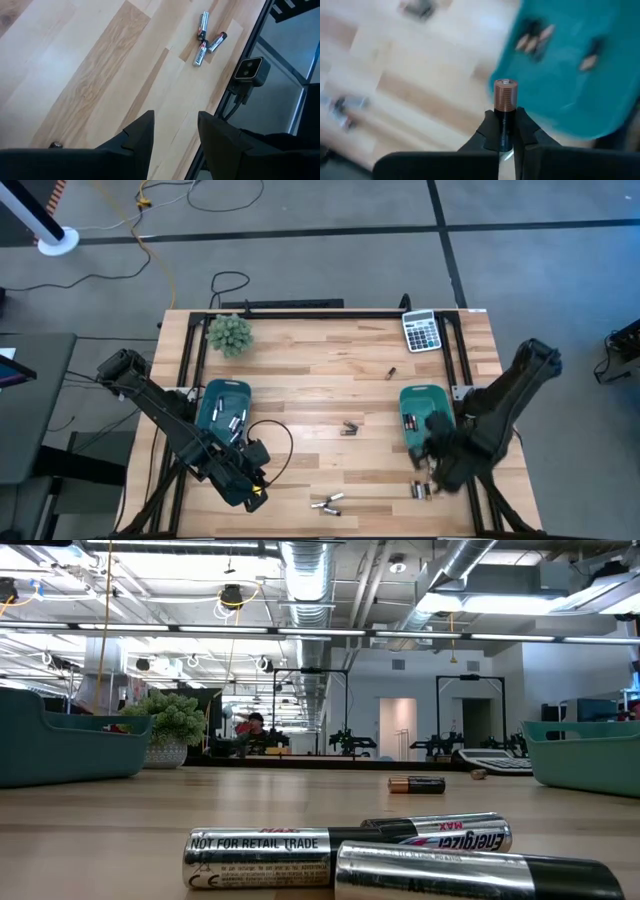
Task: Sort batteries
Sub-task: Put the black battery into the green bin
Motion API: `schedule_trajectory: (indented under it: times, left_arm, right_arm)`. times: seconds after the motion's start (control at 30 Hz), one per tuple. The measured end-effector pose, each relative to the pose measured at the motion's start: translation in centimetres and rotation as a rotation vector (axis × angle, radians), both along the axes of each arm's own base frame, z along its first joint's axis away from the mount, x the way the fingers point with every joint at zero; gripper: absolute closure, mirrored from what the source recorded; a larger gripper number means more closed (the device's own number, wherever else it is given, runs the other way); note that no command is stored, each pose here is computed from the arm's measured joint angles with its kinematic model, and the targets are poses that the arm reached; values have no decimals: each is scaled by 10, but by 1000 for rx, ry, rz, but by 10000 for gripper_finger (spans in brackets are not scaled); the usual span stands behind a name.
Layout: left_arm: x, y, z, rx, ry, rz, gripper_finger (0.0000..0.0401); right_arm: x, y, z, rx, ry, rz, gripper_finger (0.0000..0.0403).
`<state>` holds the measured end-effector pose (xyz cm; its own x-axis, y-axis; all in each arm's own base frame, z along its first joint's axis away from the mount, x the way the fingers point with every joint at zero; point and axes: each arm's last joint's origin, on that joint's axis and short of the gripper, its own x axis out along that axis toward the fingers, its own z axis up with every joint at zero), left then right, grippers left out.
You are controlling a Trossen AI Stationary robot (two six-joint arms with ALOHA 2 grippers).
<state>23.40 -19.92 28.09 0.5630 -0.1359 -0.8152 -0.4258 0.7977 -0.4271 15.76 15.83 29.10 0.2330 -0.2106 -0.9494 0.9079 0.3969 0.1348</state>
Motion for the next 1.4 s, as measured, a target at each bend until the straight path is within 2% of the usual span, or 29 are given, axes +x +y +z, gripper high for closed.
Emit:
schedule_trajectory:
  times: [0.13,0.27,0.53,0.7,0.8,0.97,1.07,1.3,1.4]
  left_arm:
    - [1,-1,-3,0,8,9,255]
    - [2,-3,-9,-25,45,80,255]
    - [-17,-5,-27,29,256,205,255]
    - [-34,-8,-42,0,393,241,255]
    - [-44,-13,-57,-53,467,265,255]
    - [-61,-18,-73,-76,549,328,255]
    - [-66,-19,-82,-88,558,333,255]
    - [-73,-14,-94,-66,584,368,255]
    - [-73,-15,-98,-90,588,359,255]
  right_arm:
    - [0,-37,0,-31,32,17,386]
    - [-4,-66,-15,9,-37,45,386]
    - [-30,-106,-53,142,-119,-73,386]
    - [-36,-113,-70,188,-117,-81,381]
    - [-35,-113,-73,185,-113,-67,374]
    - [-31,-112,-74,176,-108,-15,363]
    - [-30,-111,-75,168,-104,18,354]
    - [-30,-111,-76,164,-96,19,330]
    - [-30,-111,-76,164,-95,19,325]
